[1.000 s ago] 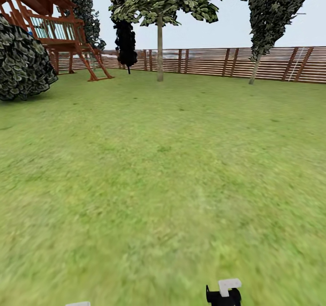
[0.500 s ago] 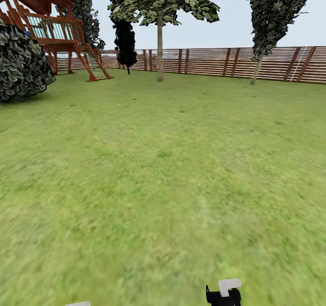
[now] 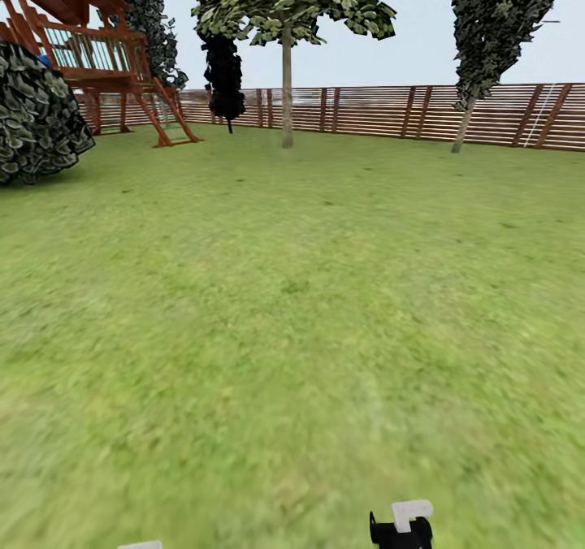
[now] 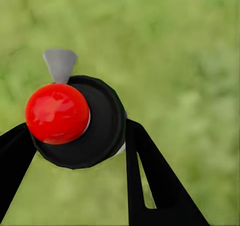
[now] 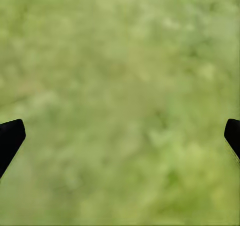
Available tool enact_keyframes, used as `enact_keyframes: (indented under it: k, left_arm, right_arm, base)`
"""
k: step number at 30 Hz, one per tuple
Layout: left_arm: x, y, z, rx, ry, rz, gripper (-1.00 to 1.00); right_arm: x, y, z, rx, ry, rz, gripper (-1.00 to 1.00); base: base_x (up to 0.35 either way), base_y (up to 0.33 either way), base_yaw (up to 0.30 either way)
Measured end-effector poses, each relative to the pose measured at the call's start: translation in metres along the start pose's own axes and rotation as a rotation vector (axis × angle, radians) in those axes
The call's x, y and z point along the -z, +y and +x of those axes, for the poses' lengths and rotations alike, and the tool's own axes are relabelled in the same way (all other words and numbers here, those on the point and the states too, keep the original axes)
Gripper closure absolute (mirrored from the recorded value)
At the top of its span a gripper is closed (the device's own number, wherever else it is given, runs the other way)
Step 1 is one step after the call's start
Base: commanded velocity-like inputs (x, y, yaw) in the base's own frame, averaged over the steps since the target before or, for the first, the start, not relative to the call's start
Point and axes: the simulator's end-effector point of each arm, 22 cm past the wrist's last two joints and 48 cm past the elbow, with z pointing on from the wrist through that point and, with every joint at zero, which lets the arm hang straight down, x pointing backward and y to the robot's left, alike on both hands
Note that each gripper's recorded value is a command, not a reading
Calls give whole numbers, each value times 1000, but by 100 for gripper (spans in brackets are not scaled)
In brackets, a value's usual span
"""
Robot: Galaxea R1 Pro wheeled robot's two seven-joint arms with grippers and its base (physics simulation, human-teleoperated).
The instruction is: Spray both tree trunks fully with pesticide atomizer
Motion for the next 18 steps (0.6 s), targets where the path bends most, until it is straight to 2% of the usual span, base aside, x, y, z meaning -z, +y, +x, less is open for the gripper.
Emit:
enact_keyframes:
  k: [18]
  left_arm:
    - [0, 0, 0, 0, 0, 0, 100]
  right_arm:
    - [0, -3, 2, 4, 2, 4, -100]
  base:
    - [338, 0, 0]
